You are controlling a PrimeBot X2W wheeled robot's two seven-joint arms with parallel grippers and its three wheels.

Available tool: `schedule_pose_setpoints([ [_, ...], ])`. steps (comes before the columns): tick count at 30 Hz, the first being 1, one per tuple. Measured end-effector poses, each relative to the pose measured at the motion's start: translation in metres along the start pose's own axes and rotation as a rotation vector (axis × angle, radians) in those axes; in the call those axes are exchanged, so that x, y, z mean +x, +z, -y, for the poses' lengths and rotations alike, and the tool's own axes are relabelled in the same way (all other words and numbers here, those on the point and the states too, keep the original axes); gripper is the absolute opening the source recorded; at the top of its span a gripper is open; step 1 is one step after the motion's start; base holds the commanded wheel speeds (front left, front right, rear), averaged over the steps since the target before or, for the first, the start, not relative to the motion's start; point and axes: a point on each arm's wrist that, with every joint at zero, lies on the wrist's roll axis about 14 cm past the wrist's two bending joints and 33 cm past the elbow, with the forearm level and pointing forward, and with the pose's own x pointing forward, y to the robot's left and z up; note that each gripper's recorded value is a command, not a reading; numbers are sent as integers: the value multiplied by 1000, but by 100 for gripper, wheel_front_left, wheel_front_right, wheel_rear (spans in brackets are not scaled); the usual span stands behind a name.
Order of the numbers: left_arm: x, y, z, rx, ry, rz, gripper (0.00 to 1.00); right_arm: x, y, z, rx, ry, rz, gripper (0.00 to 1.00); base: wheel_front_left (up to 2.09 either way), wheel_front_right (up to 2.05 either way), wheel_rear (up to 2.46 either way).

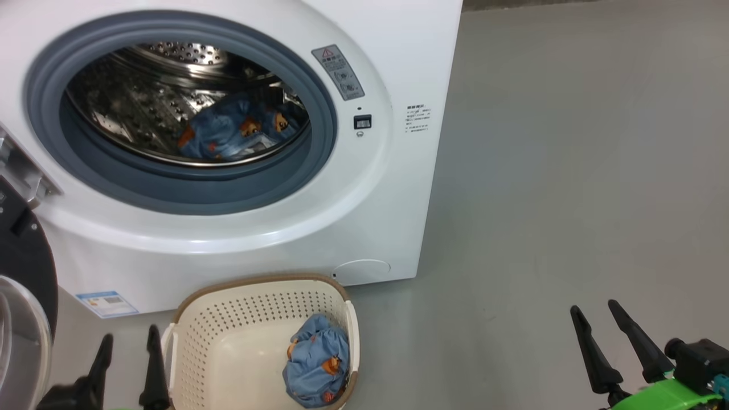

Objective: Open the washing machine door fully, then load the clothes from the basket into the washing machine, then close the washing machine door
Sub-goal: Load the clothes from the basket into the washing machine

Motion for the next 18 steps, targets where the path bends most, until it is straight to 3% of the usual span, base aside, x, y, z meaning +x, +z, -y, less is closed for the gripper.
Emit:
schedule_pose_setpoints([
  [18,-21,-5,0,0,6,-16,100,-10,-3,9,6,-36,-7,100,0,0,0],
])
